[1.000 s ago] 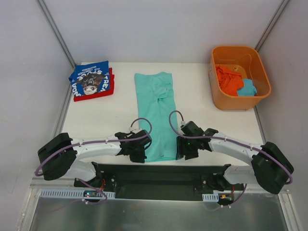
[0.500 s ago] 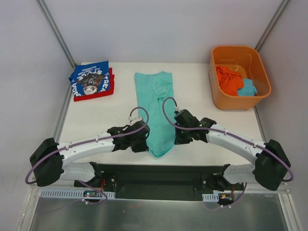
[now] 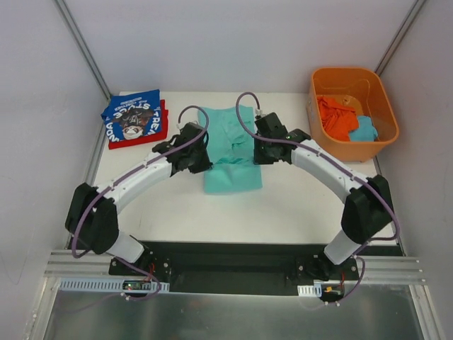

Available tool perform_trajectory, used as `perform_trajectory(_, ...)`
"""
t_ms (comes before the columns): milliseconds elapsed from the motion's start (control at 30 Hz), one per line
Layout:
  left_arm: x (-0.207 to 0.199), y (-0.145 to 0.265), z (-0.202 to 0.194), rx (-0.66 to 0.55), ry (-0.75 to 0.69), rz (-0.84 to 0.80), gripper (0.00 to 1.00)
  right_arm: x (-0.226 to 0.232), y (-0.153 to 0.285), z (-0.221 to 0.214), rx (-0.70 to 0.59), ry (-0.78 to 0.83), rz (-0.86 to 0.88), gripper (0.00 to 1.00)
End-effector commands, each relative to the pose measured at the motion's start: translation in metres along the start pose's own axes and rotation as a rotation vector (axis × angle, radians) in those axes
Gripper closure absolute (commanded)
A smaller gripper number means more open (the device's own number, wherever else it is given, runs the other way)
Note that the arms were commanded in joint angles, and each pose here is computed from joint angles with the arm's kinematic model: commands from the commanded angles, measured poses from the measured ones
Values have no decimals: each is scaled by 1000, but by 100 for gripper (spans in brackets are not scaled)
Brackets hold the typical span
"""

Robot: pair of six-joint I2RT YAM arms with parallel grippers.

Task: Fold and stack the t-shirts
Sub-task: Fold the folded rectangular tshirt in 1/3 of the way

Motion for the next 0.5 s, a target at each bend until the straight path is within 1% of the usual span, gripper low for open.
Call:
perform_trajectory(0,2,-20,31,18,-59,-4,100,3,-15,33,-3,13,25,100)
perform_trajectory(67,6,-26,46,6,-42,11,100,1,-28,46,16,-1,22,99)
perform_trajectory(100,9,-35,47,21,-46,26,100,3,-30,53,7,-8,28,99)
perform_trajectory(133,13,-39,52,21,-39,36,100,-3,-42,57,22,-21,6,99)
perform_trajectory(167,13,-41,57,14,-37,38,100,-3,-46,57,45,-29,24,99)
perform_trajectory(200,15,-50,57,43,-41,31,100,-3,-51,59,57,-36,35,99)
perform_trajectory(333,22,-68,68,66,-41,43,100,-5,-77,71,69,-31,35,93)
perform_trajectory(400,25,-77,72,68,-44,57,99,-7,-91,72,88,-30,30,92)
perform_trajectory(467,26,-81,79,55,-53,69,89,-8,-97,81,77,-42,34,89)
Point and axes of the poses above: each gripper's point midway between its finger pads, its own y axis back along the fingers, its own x axis along the line the jaws close on, z = x × y, the point moved 9 cm from there along y, back along the fingers, and after that the axes turned 10 degrees about -y, right-handed, at the moved point
